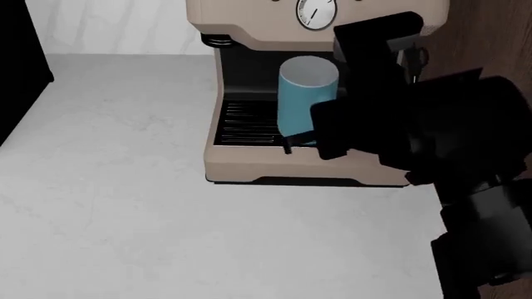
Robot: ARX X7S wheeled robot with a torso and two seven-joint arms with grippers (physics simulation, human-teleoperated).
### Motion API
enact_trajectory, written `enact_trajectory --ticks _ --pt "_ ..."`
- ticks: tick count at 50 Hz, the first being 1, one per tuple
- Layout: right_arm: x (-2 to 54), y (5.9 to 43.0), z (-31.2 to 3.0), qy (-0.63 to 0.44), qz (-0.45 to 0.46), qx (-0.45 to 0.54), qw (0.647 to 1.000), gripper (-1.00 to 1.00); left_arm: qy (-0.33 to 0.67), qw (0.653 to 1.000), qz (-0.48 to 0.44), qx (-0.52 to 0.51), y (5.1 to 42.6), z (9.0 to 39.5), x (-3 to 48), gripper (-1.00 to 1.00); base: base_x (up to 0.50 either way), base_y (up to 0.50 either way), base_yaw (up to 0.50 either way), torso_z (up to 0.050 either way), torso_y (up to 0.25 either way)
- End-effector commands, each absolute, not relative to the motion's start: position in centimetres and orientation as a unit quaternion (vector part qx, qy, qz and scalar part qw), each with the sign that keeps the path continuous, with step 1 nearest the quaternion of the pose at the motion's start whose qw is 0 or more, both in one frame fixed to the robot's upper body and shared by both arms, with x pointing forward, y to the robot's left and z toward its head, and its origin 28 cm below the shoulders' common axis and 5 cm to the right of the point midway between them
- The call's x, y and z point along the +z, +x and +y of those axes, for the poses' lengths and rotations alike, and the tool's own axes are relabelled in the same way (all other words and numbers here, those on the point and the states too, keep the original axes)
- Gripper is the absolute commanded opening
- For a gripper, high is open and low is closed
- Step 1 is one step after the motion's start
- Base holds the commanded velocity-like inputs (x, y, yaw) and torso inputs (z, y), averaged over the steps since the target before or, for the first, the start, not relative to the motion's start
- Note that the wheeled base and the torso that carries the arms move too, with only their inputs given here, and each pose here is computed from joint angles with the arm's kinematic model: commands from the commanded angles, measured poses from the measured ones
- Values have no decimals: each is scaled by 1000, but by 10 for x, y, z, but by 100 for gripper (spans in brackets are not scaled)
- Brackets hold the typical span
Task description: Pick the mug from under the coffee machine dispenser and place it on the counter.
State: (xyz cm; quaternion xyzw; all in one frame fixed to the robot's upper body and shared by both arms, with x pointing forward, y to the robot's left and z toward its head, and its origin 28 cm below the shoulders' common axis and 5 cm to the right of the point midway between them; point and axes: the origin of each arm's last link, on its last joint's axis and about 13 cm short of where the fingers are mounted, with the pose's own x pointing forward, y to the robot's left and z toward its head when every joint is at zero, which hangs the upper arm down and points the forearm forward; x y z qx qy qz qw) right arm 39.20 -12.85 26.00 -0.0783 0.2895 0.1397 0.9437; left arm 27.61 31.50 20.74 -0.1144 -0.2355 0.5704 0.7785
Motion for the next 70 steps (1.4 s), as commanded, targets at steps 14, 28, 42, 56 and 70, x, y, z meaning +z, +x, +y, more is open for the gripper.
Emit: enact_trajectory --ticks 14,28,42,56,70 --pt "258 260 -104 -91 208 230 947 -100 -114 780 -236 569 276 315 207 100 0 -5 -7 0 0" --pt "258 225 -95 -79 209 263 939 -100 -112 780 -236 569 276 314 206 100 -4 -14 -21 0 0" --pt "242 230 -92 -86 249 269 927 -100 -115 780 -237 567 276 314 208 100 -3 -20 -24 0 0" --pt "223 229 -95 -70 279 261 921 -100 -115 780 -238 567 275 314 208 100 -9 -19 -25 0 0" --pt "209 238 -98 -65 310 247 916 -100 -116 780 -239 567 275 314 206 100 -11 -19 -27 0 0"
